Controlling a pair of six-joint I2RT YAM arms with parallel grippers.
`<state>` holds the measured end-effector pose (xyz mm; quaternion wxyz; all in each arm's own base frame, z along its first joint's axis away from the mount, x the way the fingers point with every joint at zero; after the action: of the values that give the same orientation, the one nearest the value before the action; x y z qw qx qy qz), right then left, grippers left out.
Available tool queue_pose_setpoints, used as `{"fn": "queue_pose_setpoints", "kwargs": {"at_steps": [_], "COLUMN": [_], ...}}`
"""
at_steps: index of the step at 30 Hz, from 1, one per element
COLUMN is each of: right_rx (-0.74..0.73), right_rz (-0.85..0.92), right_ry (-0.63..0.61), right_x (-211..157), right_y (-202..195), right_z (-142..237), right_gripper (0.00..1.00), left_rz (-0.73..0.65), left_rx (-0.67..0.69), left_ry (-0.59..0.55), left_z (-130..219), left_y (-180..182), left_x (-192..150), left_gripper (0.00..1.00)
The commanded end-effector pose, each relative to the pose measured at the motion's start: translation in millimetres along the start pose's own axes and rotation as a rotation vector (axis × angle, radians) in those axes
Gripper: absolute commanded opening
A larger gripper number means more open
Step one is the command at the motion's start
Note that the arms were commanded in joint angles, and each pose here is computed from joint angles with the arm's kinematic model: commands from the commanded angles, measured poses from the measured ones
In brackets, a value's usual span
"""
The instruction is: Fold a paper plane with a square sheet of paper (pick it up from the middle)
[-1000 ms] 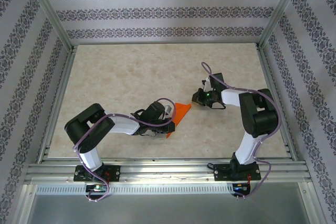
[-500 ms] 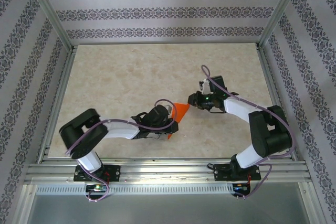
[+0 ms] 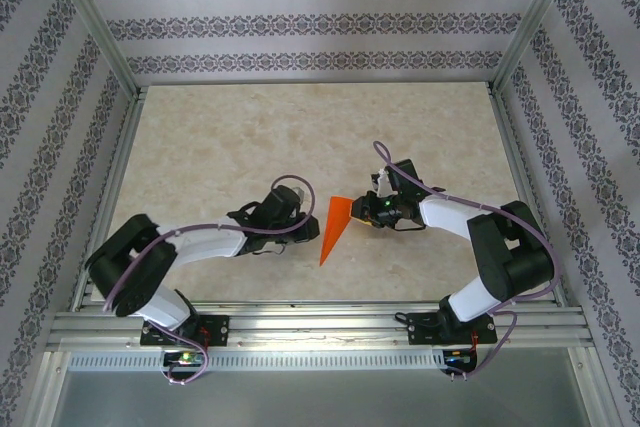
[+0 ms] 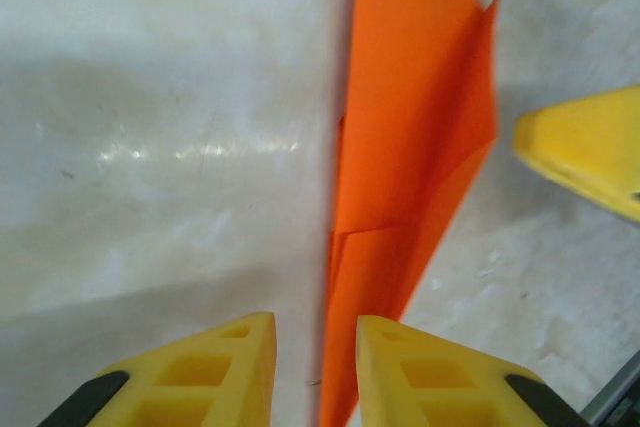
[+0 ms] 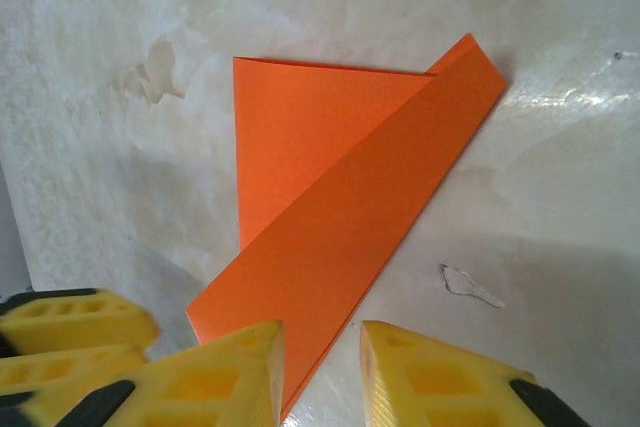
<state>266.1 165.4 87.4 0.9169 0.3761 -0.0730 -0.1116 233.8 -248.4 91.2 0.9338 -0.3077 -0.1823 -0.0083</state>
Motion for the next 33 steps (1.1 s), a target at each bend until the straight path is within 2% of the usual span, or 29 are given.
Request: {"fn": "queue_pose_setpoints", "kwargs": {"at_steps": [1,6,9,19,33], "right_rx": [-0.014,-0.012,-0.010,-0.011,-0.017], "right_rz": [-0.015,-0.032,-0.032,-0.047,-0.059], "right_ry": [0.005,0.011,0.015,0.027,0.039], "right_x": [-6,-9,-11,-17,-22], "right_y": [-6,-9,-10,-17,-23], "right_z": [-3,-6,-6,-8,-11], "right_gripper": [0.27,0.27,0.27,0.27,0.27], "left_rz": [-0.031,-0.021,-0.014,-0.034,-0.023], "left_rx": [-0.064,-0.085,-0.083,-0.037,-0.140], "left_ry": [0.059,0.143,0.149,0.179,0.200], "left_z": [-6,-21,-26,-33,-47], "left_y": [-12,-14,-12,-6,-18], "left_x": [1,-3,-4,-4,-2], "left_gripper": [0.29,0.30,0.27,0.28,0.25]}}
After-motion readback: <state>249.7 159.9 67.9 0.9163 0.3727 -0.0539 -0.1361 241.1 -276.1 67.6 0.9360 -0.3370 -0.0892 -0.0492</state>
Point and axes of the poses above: each hand's point on the last joint's axis, 136 mm out from that joint toward the fingers, its own z axis back along the fingers, its own y axis along the line the jaws close on, x = y × z, the point moved 6 cm from there along z, back along the fingers, and after that the axes turned 5 degrees about -z, right-handed, at the moved point
